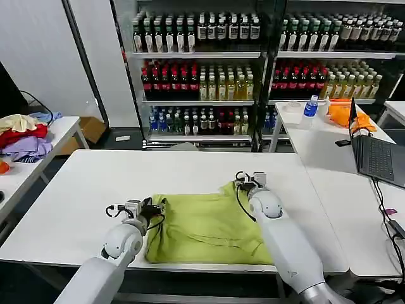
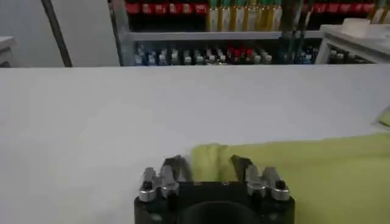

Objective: Fold and organize the clothes.

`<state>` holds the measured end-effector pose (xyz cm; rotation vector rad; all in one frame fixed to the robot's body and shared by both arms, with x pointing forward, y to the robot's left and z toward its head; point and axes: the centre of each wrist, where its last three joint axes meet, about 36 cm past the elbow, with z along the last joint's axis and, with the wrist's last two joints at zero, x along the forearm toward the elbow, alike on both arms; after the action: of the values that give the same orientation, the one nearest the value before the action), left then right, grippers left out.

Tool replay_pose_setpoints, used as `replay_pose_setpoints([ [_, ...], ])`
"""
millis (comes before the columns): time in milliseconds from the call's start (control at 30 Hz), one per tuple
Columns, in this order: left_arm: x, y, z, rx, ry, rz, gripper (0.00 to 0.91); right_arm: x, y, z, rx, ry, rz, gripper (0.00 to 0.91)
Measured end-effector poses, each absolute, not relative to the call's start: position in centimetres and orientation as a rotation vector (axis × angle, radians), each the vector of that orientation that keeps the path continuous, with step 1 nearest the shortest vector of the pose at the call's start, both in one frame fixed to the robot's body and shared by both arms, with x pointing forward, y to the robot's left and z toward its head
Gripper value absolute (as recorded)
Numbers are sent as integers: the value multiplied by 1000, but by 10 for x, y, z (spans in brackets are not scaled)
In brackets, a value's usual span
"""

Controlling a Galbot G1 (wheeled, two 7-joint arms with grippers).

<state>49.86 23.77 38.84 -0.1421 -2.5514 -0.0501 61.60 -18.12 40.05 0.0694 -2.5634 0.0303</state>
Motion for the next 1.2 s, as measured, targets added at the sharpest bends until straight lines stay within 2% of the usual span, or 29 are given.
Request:
replay_pose_setpoints([
  [700, 486, 246, 395, -240, -2554, 72, 30, 607, -188, 403, 113, -2575, -8, 0],
  [1200, 464, 255, 432, -311, -2624, 116, 30, 564, -207, 446, 165, -2704, -44, 0],
])
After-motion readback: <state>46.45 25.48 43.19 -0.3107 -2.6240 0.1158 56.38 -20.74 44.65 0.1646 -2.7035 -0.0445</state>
